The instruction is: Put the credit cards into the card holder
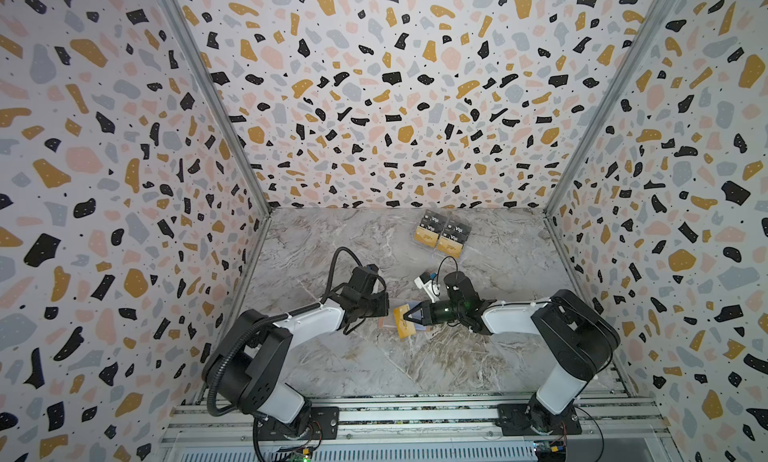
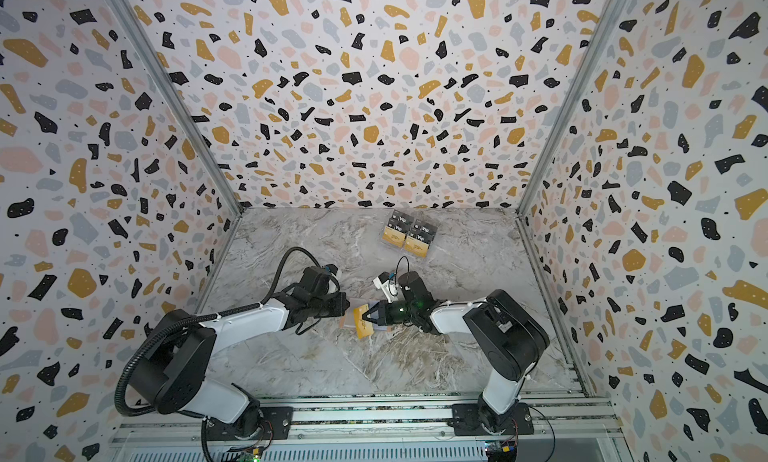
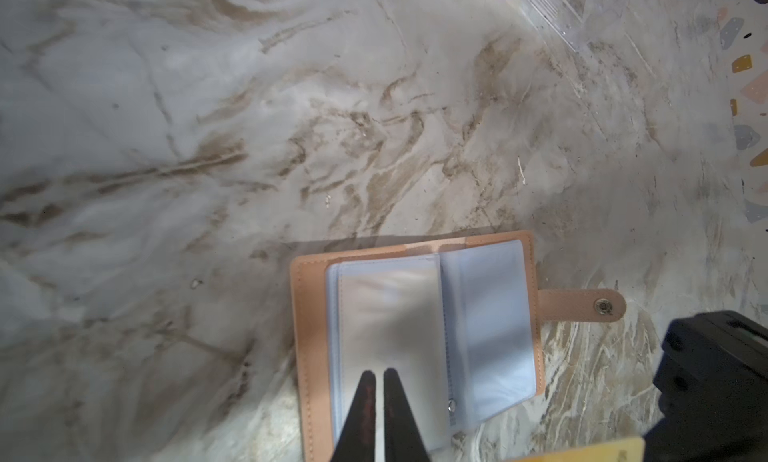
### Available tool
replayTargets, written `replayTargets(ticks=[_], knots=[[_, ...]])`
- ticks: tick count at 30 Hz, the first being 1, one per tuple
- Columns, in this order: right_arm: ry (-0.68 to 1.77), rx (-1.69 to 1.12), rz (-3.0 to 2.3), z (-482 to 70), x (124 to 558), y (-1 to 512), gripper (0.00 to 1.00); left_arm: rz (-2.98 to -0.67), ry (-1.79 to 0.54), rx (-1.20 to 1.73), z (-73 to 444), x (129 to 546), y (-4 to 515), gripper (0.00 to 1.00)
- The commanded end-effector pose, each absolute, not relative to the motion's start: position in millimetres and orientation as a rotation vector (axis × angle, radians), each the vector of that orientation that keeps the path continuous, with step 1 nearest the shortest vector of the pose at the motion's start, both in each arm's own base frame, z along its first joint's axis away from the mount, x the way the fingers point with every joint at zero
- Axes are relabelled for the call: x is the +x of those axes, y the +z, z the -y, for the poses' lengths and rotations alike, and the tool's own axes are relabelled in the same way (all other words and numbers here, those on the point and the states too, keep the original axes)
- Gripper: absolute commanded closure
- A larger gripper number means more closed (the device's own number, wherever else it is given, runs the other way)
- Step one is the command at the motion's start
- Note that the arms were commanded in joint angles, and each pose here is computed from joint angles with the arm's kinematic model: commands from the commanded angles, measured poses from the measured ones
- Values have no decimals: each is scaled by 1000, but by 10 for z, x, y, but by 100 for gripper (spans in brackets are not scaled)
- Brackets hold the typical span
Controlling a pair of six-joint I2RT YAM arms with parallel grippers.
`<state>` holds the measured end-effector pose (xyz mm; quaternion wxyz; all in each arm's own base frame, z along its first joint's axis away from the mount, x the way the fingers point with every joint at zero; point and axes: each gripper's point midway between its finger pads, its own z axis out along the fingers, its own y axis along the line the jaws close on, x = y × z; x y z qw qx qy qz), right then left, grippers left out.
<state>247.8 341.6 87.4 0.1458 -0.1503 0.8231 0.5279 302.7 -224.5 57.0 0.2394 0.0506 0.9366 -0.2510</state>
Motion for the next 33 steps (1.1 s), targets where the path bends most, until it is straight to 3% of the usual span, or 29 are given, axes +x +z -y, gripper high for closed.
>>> replayTargets(ticks=[1, 13, 33], knots=[[1567, -319, -2231, -3417, 2708, 1170, 100, -2529, -728, 173, 2350, 3071, 603, 93], [1552, -153, -2274, -3234, 2945, 882, 100, -2558, -739, 178, 2427, 3119, 434, 100], [1527, -31, -2306, -3183, 3027, 613, 100, -2590, -720, 140, 2334, 3008, 329, 100]])
